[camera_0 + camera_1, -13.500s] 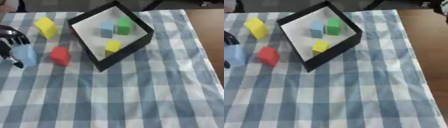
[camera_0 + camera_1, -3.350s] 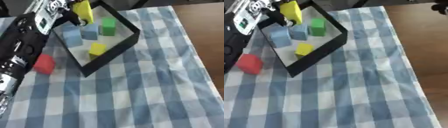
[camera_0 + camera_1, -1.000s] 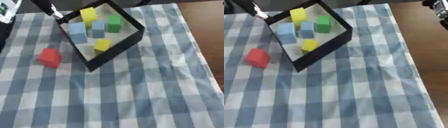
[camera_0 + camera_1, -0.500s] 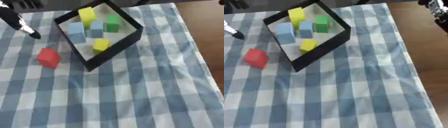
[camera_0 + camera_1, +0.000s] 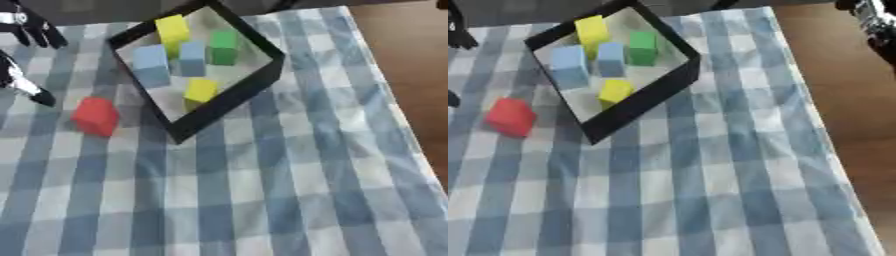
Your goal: Pick up objects on the table and place them in the box.
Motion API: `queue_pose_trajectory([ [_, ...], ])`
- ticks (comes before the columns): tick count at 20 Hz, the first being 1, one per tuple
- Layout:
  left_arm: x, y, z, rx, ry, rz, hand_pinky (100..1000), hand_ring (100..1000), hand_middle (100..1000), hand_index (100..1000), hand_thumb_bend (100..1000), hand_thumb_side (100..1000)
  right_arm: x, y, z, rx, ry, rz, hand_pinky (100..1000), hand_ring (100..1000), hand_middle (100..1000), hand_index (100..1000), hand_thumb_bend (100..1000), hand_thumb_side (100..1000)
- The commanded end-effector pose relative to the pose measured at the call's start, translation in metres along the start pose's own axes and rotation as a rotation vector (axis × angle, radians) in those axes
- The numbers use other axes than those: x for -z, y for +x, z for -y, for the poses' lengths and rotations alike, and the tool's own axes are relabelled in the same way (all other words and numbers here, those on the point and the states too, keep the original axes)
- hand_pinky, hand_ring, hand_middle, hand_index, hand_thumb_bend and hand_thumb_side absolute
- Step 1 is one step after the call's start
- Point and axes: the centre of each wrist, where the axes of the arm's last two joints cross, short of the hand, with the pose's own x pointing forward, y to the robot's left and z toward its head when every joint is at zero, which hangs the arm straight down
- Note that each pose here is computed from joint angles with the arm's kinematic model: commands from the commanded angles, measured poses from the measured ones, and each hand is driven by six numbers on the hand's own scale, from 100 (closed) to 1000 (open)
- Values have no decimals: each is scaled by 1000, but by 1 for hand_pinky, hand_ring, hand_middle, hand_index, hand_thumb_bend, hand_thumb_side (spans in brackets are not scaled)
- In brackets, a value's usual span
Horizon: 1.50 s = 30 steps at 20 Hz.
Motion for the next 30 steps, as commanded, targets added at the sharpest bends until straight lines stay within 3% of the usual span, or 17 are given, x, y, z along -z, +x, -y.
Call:
queue_pose_trajectory([
  [1, -16, -3, -10, 23, 31, -31, 820, 826, 773, 867, 791, 335, 3, 9, 6, -33, -4, 27, 904, 770, 703, 753, 100, 523],
  [14, 2, 7, -4, -1, 49, 100, 805, 830, 792, 869, 787, 308, 2, 7, 5, -39, -5, 24, 905, 771, 704, 753, 100, 523],
  [22, 23, 11, 1, 30, -23, 90, 813, 837, 800, 871, 783, 295, 2, 6, 3, -35, 0, 20, 905, 771, 704, 753, 100, 527],
  [30, 44, 14, 6, 104, -40, 69, 823, 846, 827, 879, 772, 216, 1, 5, 3, -36, -3, 12, 906, 770, 704, 753, 100, 530],
])
